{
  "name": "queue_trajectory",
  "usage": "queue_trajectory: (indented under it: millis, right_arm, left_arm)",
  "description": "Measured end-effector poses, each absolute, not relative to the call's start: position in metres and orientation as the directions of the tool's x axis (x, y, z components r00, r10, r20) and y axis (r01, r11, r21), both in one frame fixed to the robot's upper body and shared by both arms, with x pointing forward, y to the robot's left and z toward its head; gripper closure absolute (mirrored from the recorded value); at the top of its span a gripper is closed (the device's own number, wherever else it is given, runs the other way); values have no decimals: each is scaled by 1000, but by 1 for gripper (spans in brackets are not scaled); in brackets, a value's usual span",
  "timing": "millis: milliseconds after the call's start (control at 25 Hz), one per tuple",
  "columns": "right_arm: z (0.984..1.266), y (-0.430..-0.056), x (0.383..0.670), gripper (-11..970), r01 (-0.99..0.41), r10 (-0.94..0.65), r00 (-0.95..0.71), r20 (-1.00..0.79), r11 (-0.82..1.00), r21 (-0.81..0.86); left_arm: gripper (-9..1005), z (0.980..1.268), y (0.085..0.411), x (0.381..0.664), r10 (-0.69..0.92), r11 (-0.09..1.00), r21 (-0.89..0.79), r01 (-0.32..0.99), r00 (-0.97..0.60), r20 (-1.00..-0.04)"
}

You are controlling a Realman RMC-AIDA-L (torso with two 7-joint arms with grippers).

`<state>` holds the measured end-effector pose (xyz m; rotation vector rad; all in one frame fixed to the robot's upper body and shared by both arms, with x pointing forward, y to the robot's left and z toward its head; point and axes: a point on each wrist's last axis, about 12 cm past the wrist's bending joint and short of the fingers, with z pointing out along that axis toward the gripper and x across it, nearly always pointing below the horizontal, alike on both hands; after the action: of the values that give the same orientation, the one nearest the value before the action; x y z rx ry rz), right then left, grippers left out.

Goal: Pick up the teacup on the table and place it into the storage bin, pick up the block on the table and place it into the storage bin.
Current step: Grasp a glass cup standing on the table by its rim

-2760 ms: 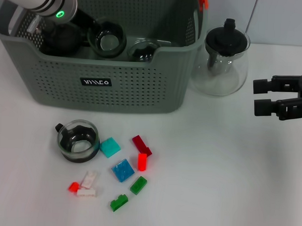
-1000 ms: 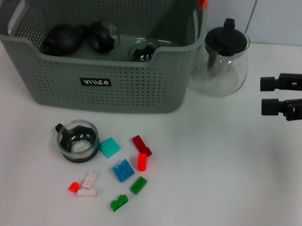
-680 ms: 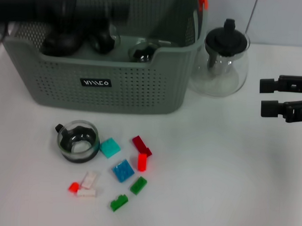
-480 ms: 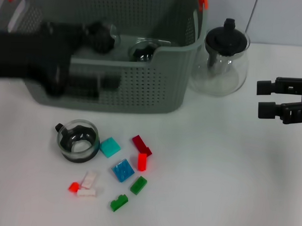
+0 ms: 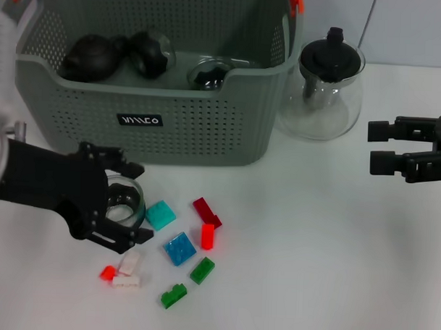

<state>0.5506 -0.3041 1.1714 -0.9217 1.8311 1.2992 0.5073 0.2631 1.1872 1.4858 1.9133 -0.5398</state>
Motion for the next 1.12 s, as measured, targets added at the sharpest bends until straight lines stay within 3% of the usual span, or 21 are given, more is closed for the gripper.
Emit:
queue_trajectory:
  millis: [480,1120]
  right_arm:
    - [1169,-306,548,13,-848,-148,-510,-847,251,467]
    - [1168,-306,548,14,-846,-146,-513,-846,253,469]
  left_arm:
    - [61,1141,244,538,850,271,108,956,-185,-492]
    - [78,1118,246,545,882,288,127,949,-211,-421]
